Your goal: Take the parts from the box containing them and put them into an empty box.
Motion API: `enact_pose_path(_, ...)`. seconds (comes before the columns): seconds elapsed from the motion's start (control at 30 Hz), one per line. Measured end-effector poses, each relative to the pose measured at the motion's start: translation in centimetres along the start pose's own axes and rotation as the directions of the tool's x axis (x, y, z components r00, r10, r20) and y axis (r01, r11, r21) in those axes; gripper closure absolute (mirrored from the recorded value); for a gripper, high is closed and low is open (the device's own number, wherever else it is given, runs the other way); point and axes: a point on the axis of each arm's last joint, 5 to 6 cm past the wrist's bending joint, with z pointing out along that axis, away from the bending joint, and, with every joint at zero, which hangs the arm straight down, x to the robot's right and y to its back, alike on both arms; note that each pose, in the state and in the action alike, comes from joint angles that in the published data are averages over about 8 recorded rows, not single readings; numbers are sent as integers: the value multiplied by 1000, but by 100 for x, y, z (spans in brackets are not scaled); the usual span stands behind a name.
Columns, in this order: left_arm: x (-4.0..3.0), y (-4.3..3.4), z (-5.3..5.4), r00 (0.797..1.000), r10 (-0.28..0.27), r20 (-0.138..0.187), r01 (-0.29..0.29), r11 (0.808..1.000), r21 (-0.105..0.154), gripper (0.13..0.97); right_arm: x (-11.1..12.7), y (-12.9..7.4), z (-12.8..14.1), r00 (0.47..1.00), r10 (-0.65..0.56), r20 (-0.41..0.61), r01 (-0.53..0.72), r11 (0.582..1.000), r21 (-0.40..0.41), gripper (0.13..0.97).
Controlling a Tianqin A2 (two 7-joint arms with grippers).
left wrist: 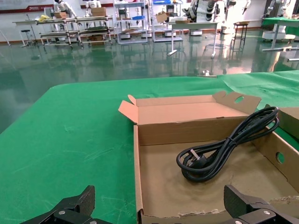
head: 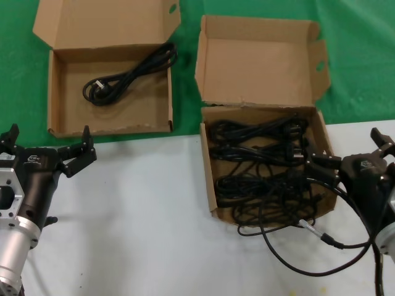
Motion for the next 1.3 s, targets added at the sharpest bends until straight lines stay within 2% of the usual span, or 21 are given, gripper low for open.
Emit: enact_pose_path(1.3,0,0,0,1000,0,0,0,1000,0,132,0,0,0,1000,0,0,0,1000,0,130)
